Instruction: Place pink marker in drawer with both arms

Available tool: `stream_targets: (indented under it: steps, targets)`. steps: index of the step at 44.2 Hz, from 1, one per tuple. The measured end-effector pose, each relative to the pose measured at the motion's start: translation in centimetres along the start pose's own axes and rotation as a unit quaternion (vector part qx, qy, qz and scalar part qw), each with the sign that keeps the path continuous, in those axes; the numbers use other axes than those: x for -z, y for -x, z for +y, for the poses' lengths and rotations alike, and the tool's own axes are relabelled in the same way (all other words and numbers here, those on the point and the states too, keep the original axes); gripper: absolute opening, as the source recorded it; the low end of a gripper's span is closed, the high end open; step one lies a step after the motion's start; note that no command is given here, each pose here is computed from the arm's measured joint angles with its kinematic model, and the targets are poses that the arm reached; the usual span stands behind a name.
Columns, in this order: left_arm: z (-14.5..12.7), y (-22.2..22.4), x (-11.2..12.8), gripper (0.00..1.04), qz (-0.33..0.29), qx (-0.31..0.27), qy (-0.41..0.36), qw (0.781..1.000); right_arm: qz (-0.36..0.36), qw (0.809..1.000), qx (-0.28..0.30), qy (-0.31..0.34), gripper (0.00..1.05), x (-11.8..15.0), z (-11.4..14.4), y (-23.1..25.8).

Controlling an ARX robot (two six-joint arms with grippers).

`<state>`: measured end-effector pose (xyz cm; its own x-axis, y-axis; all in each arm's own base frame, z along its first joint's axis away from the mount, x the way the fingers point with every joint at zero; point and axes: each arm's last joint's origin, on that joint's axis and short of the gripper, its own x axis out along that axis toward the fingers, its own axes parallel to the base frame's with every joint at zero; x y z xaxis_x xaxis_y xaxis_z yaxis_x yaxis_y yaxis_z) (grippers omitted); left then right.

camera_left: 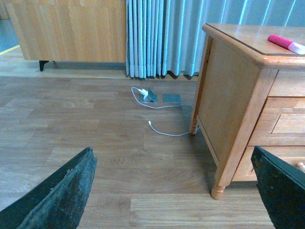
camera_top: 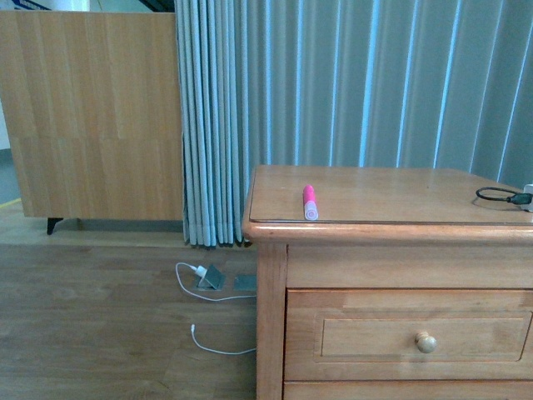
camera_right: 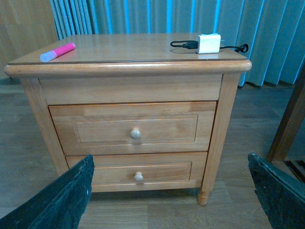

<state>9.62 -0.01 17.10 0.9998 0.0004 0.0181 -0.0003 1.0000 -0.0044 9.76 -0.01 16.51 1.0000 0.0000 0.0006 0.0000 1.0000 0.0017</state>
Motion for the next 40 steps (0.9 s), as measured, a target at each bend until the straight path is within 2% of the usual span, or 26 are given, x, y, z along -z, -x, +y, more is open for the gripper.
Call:
stream_targets:
  steps: [40]
  targets:
    - [0.00, 0.00, 0.00, 0.99, 0.000, 0.000, 0.000, 1.000, 0.006, 1.000, -0.007, -0.005, 0.96, 0.07, 0.01, -0.02]
